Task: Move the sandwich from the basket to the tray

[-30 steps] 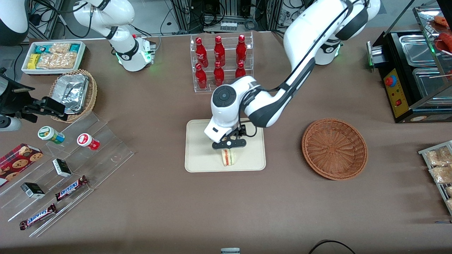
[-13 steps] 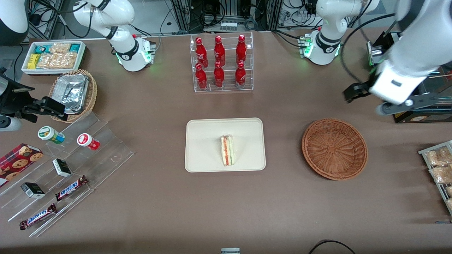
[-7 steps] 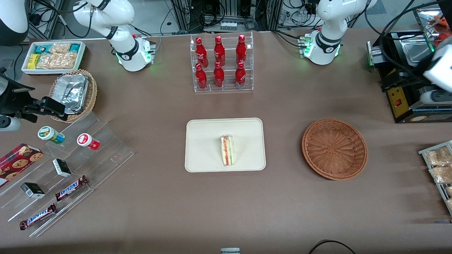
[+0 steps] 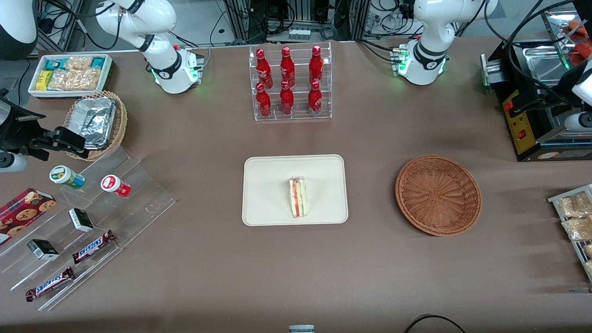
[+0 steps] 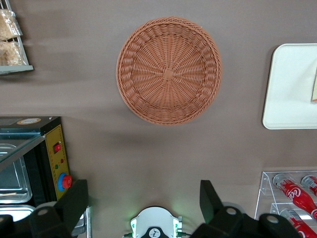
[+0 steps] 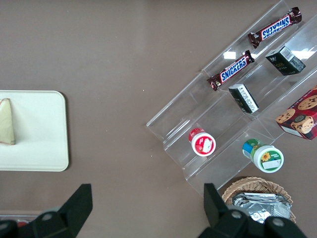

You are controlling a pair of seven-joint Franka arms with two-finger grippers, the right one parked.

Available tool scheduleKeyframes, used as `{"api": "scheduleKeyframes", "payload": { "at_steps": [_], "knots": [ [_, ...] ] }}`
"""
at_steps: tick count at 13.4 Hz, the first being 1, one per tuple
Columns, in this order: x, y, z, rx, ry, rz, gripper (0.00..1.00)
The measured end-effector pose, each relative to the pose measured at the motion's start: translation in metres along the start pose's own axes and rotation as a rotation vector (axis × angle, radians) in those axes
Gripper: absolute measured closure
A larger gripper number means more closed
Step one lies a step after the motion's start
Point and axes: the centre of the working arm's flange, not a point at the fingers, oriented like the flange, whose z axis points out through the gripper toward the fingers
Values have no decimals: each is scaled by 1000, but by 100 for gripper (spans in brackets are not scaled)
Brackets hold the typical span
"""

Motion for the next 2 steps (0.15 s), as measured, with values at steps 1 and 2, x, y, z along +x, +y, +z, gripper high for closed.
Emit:
{"api": "scheduleKeyframes", "payload": {
  "at_steps": [1, 2],
  "knots": [
    [0, 1, 0, 0, 0, 2, 0],
    [0, 5, 0, 1, 0, 9, 1]
  ]
}}
